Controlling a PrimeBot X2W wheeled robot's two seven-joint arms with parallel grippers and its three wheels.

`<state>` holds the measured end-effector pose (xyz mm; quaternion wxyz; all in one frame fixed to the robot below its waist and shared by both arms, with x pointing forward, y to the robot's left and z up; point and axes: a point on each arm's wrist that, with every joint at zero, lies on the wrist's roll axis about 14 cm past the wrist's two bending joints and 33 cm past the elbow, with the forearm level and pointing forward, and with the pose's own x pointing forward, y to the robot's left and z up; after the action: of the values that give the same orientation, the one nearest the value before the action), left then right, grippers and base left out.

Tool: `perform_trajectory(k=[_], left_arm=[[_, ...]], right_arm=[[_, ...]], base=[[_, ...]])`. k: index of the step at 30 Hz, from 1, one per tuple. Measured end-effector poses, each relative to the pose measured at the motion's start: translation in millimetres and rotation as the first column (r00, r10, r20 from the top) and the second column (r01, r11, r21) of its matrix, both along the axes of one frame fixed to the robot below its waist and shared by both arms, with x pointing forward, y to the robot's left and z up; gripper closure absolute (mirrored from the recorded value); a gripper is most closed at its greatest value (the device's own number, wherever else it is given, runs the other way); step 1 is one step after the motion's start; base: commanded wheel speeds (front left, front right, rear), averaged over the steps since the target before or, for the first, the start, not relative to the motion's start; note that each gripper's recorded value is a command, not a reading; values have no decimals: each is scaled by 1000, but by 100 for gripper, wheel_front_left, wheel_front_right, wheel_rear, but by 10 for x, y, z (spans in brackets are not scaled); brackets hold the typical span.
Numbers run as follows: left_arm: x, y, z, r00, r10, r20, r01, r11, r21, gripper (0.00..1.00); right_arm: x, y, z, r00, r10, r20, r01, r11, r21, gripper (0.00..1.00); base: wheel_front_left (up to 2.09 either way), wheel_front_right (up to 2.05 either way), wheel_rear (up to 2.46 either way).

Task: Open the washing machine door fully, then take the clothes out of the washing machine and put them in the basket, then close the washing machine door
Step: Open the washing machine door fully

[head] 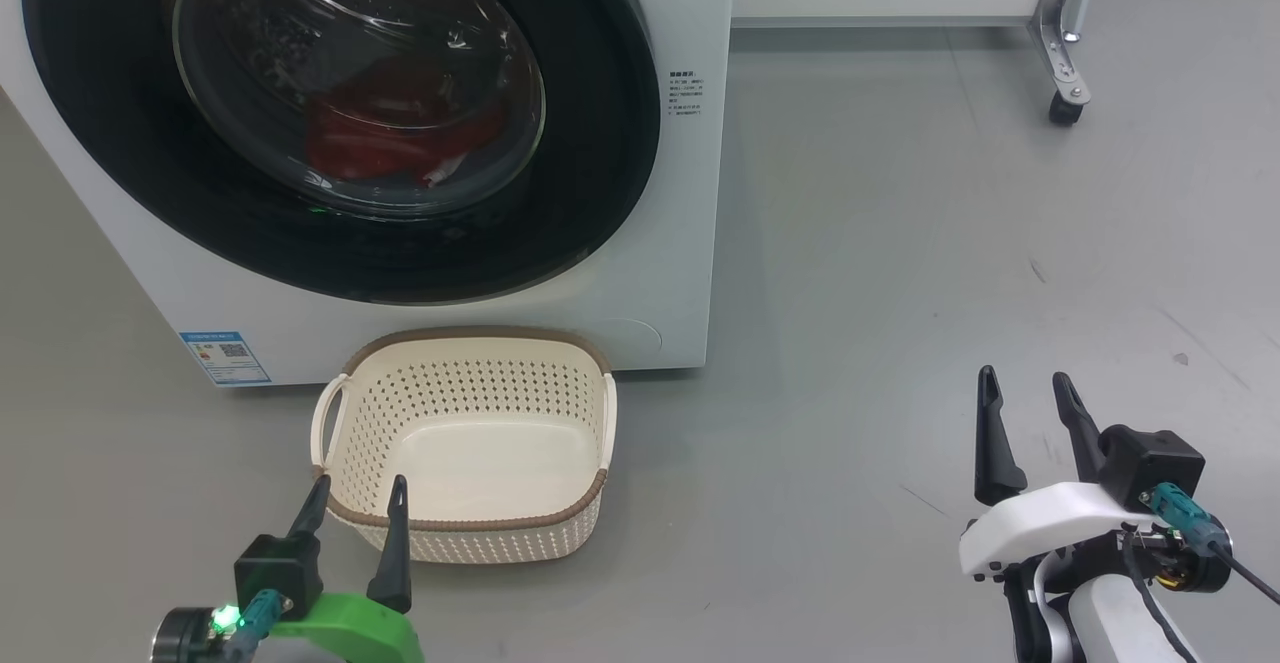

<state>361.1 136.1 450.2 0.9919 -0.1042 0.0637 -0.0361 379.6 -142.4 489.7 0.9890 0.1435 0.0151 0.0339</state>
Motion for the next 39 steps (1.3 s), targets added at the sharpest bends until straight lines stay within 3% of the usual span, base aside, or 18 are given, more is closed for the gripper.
perform_trajectory(k=[39], left_arm=[[30,12,-10,1000,9,-5,-9,1000,1,0]], right_arm=[[32,31,-56,1000,9,-17,-9,1000,-1,0]], base=[[0,0,0]])
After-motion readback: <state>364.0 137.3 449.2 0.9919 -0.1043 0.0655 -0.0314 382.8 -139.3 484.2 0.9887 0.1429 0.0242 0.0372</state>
